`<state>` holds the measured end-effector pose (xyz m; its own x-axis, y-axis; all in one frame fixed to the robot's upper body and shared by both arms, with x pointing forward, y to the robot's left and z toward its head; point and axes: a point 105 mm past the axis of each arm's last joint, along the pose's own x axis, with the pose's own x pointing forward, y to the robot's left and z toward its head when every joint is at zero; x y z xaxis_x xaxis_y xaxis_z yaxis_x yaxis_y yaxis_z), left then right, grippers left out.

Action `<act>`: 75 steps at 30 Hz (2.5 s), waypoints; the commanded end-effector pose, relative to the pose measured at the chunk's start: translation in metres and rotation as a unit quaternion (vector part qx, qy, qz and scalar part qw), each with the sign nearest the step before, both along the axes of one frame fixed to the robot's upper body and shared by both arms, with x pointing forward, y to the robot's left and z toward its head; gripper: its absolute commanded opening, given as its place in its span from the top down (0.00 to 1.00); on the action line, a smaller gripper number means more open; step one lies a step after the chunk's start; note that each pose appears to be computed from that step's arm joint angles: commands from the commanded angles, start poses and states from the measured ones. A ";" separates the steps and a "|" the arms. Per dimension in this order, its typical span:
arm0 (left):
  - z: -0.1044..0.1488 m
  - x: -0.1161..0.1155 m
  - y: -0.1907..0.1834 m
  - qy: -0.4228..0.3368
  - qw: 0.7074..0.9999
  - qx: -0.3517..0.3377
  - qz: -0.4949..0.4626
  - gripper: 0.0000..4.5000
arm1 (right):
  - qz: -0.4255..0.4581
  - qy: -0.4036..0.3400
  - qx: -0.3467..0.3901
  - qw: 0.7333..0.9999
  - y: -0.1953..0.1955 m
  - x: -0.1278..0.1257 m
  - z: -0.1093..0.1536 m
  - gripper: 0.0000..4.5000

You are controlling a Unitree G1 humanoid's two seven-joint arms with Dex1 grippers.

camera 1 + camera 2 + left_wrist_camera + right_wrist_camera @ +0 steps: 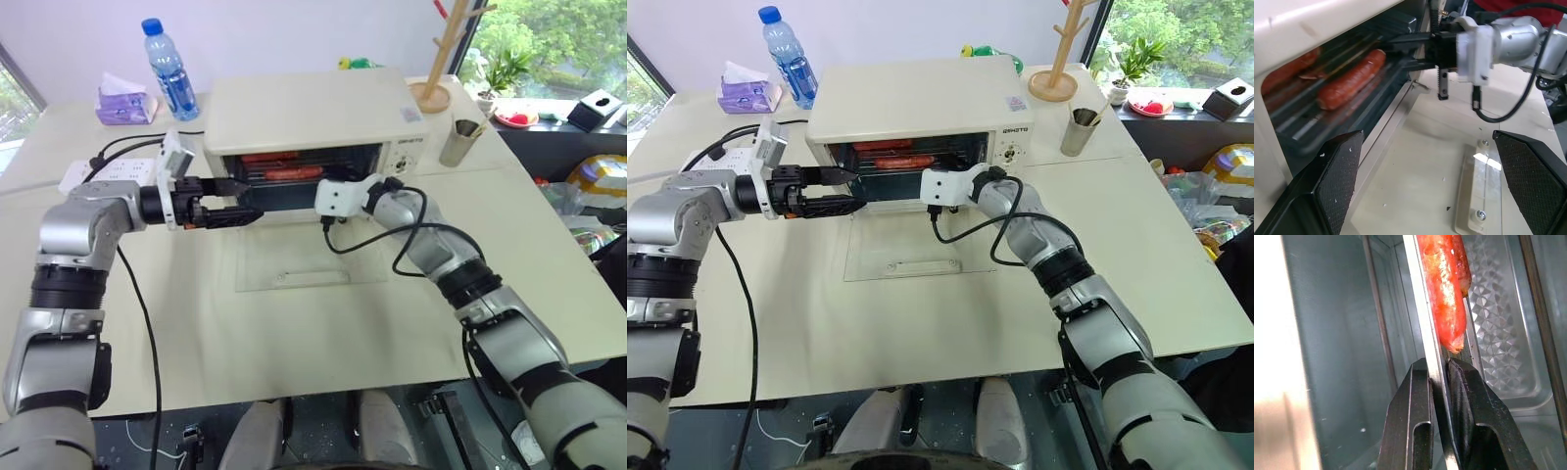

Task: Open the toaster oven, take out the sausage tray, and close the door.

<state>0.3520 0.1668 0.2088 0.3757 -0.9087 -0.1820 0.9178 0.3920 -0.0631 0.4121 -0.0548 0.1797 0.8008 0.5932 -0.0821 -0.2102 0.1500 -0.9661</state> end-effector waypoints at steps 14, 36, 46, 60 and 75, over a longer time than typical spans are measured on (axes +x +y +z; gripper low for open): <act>0.023 0.004 0.006 -0.043 0.999 -0.007 0.012 0.00 | 0.005 -0.022 -0.019 1.000 -0.024 -0.038 -0.007 0.89; 0.027 0.005 0.005 -0.049 0.999 -0.009 0.014 0.00 | -0.004 0.005 -0.031 0.999 -0.005 -0.021 -0.012 0.39; 0.027 0.006 0.005 -0.051 0.999 -0.014 0.015 0.00 | -0.010 0.007 -0.038 0.999 0.003 -0.009 -0.007 0.39; 0.029 0.008 0.004 -0.053 0.998 -0.016 0.015 0.00 | -0.007 -0.005 -0.036 0.999 0.002 -0.012 -0.009 1.00; 0.031 0.012 0.005 -0.054 0.998 -0.015 0.016 0.00 | 0.006 -0.016 -0.043 0.999 -0.008 -0.035 -0.019 1.00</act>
